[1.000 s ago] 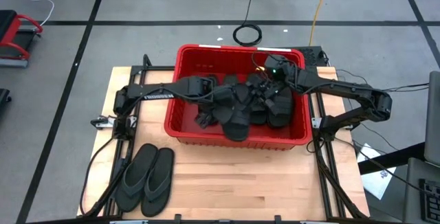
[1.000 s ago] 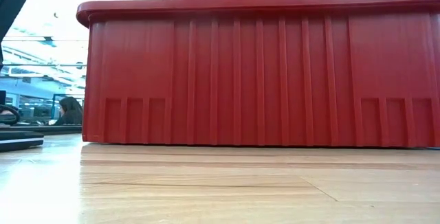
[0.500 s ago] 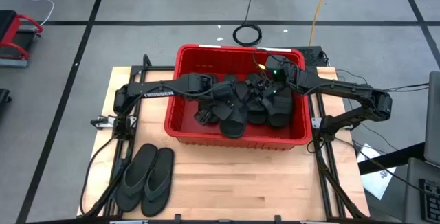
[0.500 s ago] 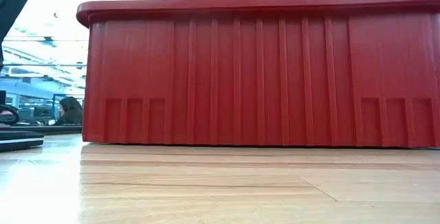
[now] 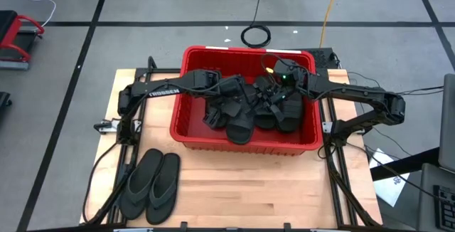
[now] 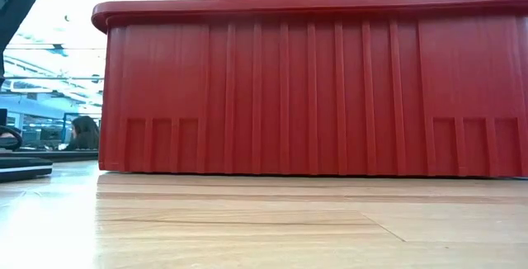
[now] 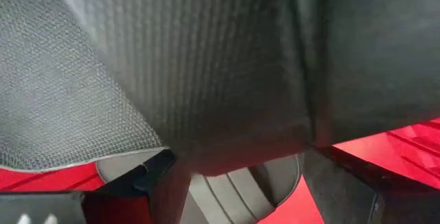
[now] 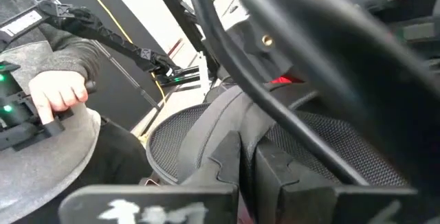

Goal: Pick and place slides into bin
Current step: Put the black slipper into the red organizer bin

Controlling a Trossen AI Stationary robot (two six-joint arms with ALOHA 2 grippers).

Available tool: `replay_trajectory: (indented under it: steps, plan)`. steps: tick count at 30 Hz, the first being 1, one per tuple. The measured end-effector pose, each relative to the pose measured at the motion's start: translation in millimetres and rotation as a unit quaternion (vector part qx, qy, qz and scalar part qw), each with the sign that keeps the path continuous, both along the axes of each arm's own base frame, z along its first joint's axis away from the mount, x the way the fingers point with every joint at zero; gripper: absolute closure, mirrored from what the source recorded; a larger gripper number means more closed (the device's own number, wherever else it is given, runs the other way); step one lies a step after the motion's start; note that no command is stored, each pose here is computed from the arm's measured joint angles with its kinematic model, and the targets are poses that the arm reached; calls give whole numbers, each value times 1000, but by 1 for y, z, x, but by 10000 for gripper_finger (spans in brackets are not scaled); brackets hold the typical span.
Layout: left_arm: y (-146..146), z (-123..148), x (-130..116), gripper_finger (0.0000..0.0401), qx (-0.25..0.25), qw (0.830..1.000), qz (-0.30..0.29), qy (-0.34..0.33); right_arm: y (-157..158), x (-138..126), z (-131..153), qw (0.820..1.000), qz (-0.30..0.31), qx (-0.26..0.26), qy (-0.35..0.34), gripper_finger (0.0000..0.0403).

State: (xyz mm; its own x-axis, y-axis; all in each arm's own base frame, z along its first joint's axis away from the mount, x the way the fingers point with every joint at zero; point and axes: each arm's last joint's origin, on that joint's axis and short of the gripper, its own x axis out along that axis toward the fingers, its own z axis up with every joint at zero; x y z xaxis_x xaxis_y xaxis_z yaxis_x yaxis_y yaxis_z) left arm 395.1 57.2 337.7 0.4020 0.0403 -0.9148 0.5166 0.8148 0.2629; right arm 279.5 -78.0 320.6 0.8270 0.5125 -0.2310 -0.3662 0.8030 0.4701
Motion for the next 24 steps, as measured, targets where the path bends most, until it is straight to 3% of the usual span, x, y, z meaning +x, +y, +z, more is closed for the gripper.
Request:
replay_trajectory:
  steps: [24]
  plan:
    - [2,0,3,135,-1,1000,16,-15,-4,-4,3,1000,3,-9,-10,382]
